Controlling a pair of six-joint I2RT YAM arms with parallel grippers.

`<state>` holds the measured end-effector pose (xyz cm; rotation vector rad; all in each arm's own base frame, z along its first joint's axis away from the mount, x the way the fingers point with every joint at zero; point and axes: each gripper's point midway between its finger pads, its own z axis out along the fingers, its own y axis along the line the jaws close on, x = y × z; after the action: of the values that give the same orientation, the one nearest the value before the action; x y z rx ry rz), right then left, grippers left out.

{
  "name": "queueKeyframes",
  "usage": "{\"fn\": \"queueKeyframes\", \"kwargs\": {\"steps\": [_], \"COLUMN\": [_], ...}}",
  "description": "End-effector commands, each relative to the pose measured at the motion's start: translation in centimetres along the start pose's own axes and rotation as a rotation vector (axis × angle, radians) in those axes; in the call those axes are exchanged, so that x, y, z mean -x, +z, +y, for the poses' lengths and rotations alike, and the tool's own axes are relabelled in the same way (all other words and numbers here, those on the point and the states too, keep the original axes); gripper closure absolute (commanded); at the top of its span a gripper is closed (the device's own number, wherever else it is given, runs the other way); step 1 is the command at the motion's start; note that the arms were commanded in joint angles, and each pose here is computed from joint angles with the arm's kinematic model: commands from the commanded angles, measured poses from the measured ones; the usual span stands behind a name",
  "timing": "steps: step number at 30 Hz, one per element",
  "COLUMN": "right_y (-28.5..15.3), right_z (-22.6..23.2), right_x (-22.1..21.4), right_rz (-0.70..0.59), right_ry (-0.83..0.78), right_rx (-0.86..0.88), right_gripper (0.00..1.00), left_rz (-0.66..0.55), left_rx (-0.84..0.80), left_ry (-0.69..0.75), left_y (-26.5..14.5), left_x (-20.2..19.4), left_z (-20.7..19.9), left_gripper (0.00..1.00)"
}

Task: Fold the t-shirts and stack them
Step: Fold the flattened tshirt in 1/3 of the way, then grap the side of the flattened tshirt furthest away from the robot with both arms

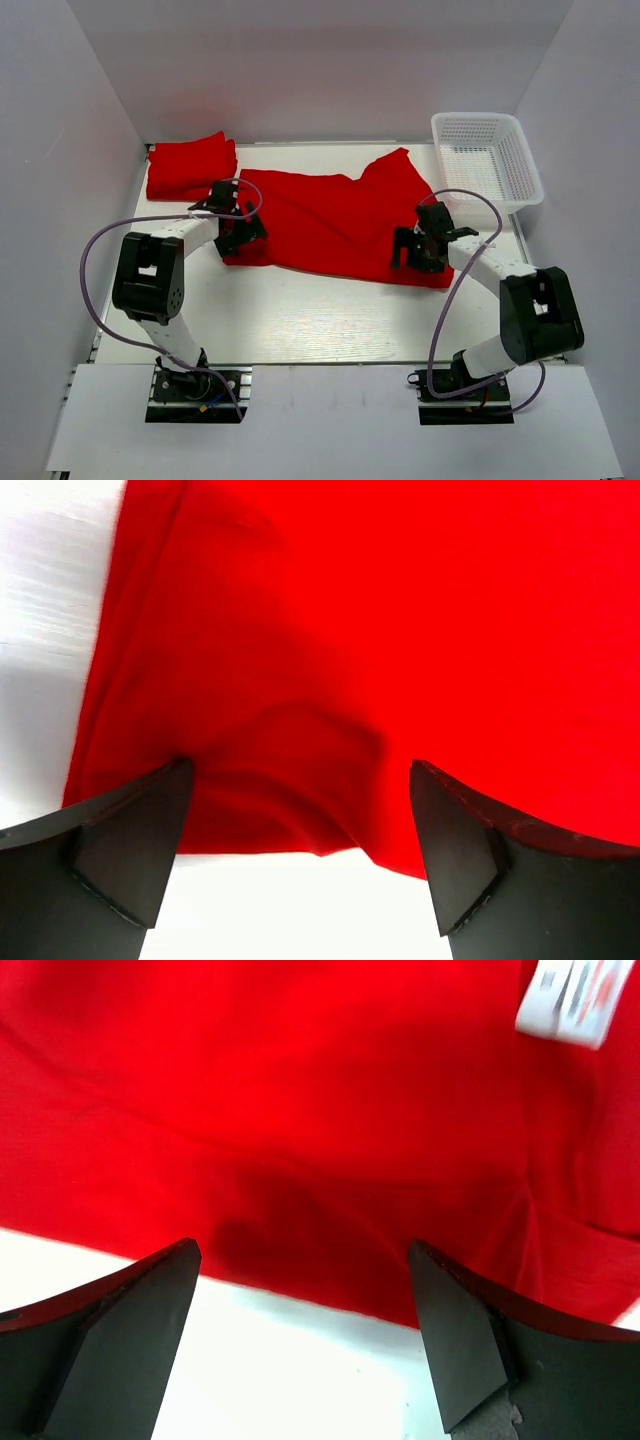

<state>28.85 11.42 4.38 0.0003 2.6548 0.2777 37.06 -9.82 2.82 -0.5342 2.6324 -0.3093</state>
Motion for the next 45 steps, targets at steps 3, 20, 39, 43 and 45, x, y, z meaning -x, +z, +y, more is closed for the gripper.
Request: {"fn": "queueKeyframes", "kwargs": {"steps": [3, 20, 39, 43, 45], "right_y": [2.1, -2.9, -9.5, -10.1, -8.2], "right_z": [-0.8, -2.1, 3.3, 5.1, 5.6], "right_x": [-2.4, -11.4, 3.0, 11.1, 13.4], "right_rz": [0.089, 0.155, -0.194, -0.335, -0.321], "right_ry": [0.104, 0.242, 0.025, -0.067, -0.096], "right_rx": [0.008, 0.023, 0.193, 0.158, 0.125], "right_gripper": [0.1, 0.1, 0.1, 0.1, 0.1], "left_rz": [0.108, 0.246, -0.247, -0.253, -0.241], "left_rx": [0.097, 0.506, 0.294, 0.348, 0.385], "left_ry": [-0.02, -0.206, -0.264, -0.255, -0.251], "left_y": [0.7, -8.0, -15.6, -14.3, -13.0], "left_x": [-4.3, -16.2, -0.3, 4.0, 5.9], "left_z": [3.6, 14.5, 7.2, 6.0, 6.2], "left_gripper": [0.0, 0.0, 0.0, 0.0, 0.0]}}
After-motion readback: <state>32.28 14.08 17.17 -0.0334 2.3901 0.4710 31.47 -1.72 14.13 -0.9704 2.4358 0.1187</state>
